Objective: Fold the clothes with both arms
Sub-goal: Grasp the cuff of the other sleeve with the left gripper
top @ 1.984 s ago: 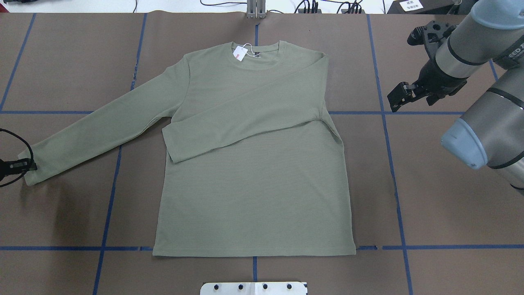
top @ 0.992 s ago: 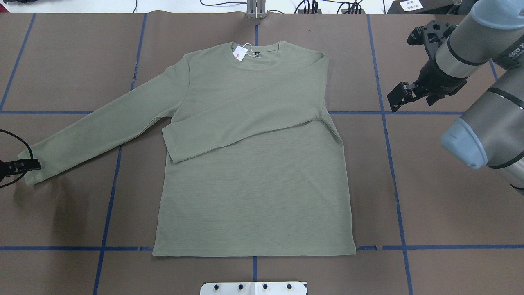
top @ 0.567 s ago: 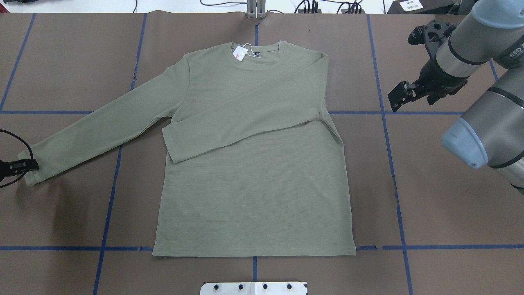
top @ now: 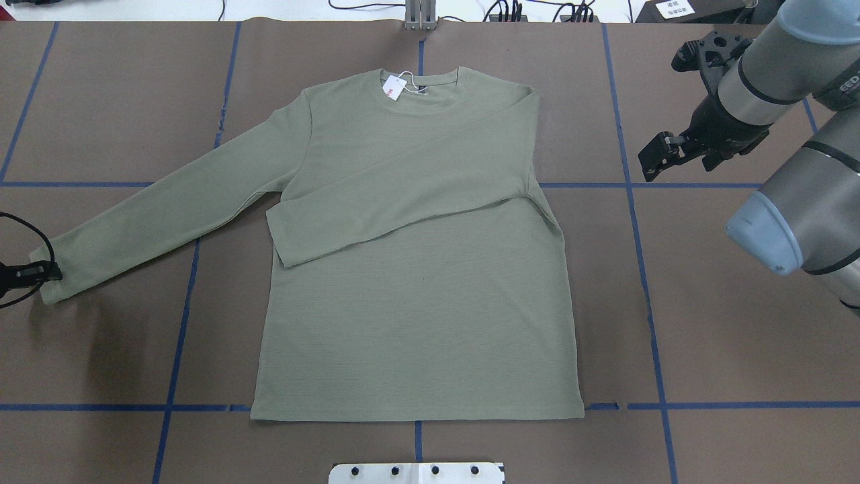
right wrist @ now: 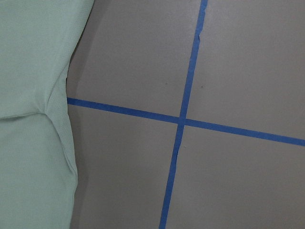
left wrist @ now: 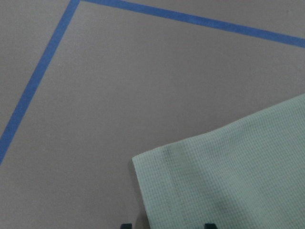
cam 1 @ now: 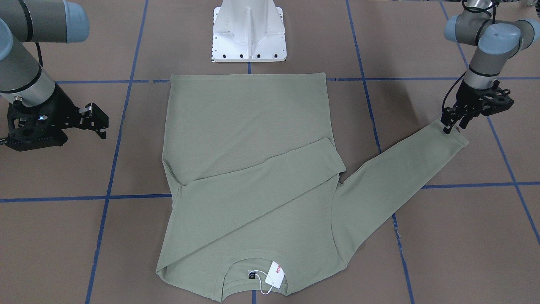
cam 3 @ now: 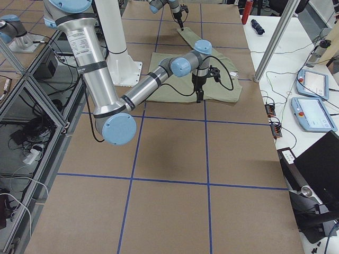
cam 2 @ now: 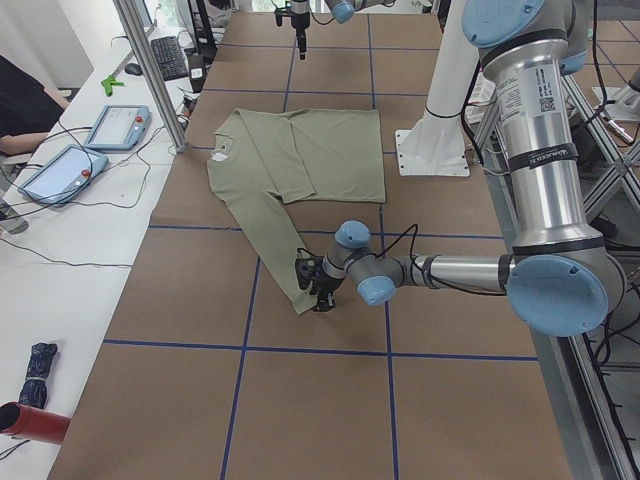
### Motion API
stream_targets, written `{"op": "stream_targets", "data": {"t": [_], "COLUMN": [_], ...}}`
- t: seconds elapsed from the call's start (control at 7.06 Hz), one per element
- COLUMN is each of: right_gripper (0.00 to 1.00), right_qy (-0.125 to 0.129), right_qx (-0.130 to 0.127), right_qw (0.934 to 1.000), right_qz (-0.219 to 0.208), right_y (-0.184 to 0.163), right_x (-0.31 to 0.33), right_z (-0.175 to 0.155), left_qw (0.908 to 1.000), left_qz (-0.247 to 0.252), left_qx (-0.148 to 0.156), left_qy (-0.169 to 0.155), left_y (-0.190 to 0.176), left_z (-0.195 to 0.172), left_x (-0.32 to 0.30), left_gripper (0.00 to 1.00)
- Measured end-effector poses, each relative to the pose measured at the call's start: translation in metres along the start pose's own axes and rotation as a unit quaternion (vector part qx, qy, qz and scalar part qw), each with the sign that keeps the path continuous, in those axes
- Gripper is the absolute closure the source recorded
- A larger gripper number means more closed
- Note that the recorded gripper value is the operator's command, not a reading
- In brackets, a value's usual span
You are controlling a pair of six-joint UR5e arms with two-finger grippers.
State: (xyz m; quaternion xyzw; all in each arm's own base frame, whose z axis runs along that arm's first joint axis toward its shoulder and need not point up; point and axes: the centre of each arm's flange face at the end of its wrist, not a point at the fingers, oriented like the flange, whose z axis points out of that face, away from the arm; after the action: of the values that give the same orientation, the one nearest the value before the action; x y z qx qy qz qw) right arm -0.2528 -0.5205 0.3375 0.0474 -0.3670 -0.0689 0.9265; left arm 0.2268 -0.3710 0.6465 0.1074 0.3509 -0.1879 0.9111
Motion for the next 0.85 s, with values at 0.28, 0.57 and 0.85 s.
{"op": "stream_targets", "data": {"t": [0.28, 0.57, 0.85], "right_gripper": [0.00, 0.00, 0.00], "right_qy": [-0.001, -0.001, -0.001], "right_qx": [0.000, 0.000, 0.000], "right_qw": [1.0000, 1.0000, 1.0000], "right_qz": [0.001, 0.001, 0.001], "right_y": [-0.0001, -0.0003, -0.0003], "right_x": [0.0004, 0.0008, 0.0008], "right_z": [-0.0005, -0.0008, -0.0008], "left_qw": [1.0000, 1.0000, 1.0000], "left_qz": [0.000, 0.000, 0.000], "left_qx": [0.000, -0.001, -0.002], "left_qy": [-0.001, -0.002, -0.004], "left_y": [0.0002, 0.0009, 0.0014], "left_z": [0.0007, 0.0017, 0.0033], "left_x": [-0.0007, -0.0014, -0.0027], "left_gripper": [0.02, 0.02, 0.02]}}
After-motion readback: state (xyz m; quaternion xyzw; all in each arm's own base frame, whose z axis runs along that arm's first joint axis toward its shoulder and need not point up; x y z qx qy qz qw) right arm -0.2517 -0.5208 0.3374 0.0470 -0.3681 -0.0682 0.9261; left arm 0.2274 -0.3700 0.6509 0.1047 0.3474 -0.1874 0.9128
